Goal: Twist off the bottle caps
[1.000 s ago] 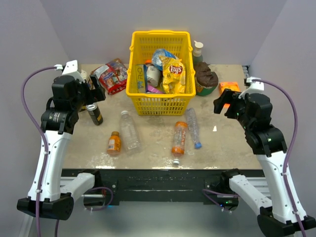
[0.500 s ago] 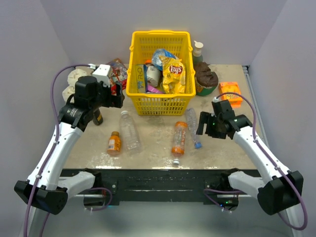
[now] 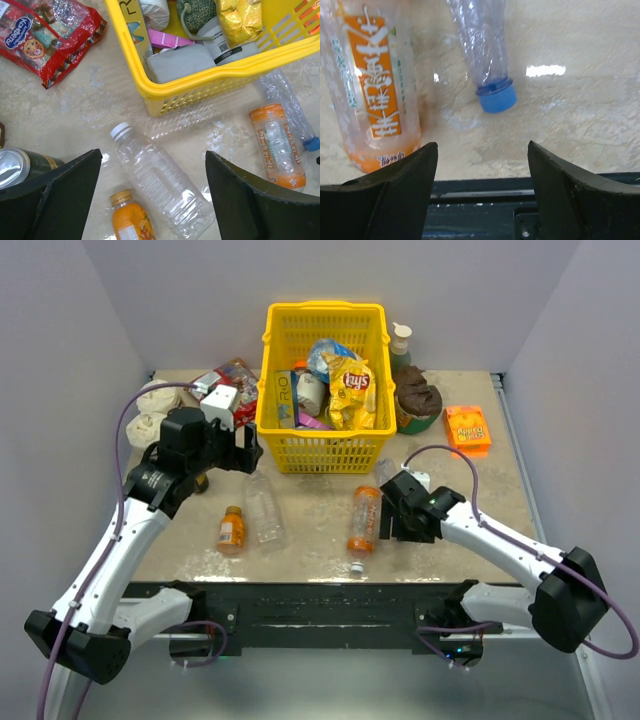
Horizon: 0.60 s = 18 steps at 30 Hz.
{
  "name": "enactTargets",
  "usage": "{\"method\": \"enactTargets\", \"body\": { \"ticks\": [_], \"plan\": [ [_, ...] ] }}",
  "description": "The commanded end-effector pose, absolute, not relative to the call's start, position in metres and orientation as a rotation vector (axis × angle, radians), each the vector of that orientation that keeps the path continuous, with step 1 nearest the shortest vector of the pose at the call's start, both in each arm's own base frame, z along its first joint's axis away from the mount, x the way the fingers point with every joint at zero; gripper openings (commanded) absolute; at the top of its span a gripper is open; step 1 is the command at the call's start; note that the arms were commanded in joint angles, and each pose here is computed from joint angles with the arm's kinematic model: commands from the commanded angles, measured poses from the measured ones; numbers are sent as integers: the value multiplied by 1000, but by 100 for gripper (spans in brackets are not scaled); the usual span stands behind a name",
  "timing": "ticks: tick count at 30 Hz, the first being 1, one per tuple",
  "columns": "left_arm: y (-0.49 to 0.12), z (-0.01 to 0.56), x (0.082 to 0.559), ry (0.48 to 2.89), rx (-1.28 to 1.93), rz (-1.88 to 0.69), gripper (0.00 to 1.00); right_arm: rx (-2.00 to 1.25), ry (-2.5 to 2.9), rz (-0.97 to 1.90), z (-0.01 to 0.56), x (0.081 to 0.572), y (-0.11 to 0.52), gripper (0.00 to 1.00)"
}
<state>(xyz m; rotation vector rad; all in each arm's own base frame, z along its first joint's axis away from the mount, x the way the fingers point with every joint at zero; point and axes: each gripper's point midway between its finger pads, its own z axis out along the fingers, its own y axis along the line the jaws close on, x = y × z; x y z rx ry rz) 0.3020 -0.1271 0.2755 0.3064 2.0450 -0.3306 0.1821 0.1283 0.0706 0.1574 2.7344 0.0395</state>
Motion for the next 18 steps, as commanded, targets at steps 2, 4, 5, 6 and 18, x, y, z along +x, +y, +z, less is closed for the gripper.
{"method": "enactTargets", "body": {
  "ticks": [2, 4, 5, 6, 18],
  "plan": [
    [-135, 284, 291, 2015, 349, -399, 88, 190, 2614, -57, 65, 211, 123, 72],
    [-138, 285, 287, 2023, 358, -418, 88, 174, 2628, -80, 55, 214, 125, 71],
    [-138, 287, 285, 2023, 357, -423, 87, 167, 2625, -88, 53, 217, 125, 69],
    [-138, 291, 283, 2017, 360, -428, 87, 163, 2620, -92, 53, 219, 126, 69],
    [-141, 299, 270, 2005, 408, -458, 86, 61, 2620, -287, 33, 241, 121, 65]
  ]
}}
